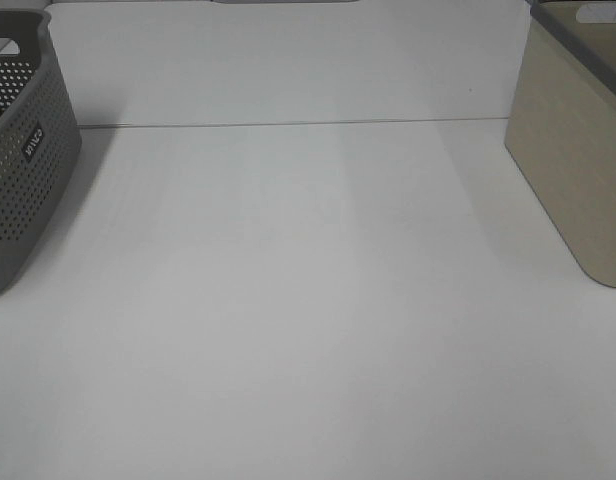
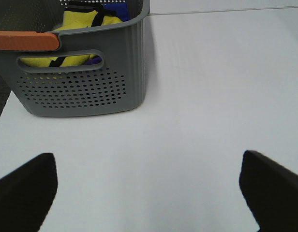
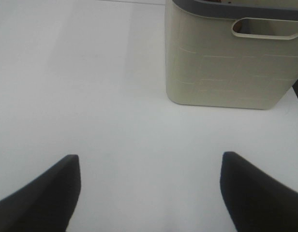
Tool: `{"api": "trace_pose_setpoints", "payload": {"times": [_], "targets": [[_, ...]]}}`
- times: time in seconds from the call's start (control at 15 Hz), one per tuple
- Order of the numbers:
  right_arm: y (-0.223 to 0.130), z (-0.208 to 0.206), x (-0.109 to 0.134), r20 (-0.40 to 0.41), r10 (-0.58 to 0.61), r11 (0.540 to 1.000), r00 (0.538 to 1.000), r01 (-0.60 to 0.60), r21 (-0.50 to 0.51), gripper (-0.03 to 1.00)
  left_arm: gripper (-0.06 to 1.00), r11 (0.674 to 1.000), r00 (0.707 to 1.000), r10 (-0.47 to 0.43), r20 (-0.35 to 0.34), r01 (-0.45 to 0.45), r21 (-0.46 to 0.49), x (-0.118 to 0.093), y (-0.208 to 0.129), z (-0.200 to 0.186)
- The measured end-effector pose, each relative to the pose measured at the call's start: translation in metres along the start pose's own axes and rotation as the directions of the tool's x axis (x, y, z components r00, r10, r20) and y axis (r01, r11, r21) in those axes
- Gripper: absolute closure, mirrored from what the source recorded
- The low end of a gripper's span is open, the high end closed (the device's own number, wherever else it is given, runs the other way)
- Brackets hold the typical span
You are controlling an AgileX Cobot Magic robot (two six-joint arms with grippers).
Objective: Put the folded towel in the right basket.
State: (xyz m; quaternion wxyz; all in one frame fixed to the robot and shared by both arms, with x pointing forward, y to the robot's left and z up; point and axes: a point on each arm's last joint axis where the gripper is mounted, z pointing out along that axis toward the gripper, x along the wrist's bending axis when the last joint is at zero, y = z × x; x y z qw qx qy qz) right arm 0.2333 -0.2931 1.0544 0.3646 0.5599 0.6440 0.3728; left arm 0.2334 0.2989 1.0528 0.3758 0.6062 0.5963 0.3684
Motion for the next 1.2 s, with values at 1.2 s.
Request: {"api": "trace_pose_setpoints", "payload": {"times": [1.2], "targets": [[-0.0008,-0.0016,0.0003,0.000,0.000,1.000,1.000,0.000,-0.013,0.21,-0.03,1.000,1.000,0.000,0.000,0.000,0.000,0.0000,0.0000,0.0000]]}}
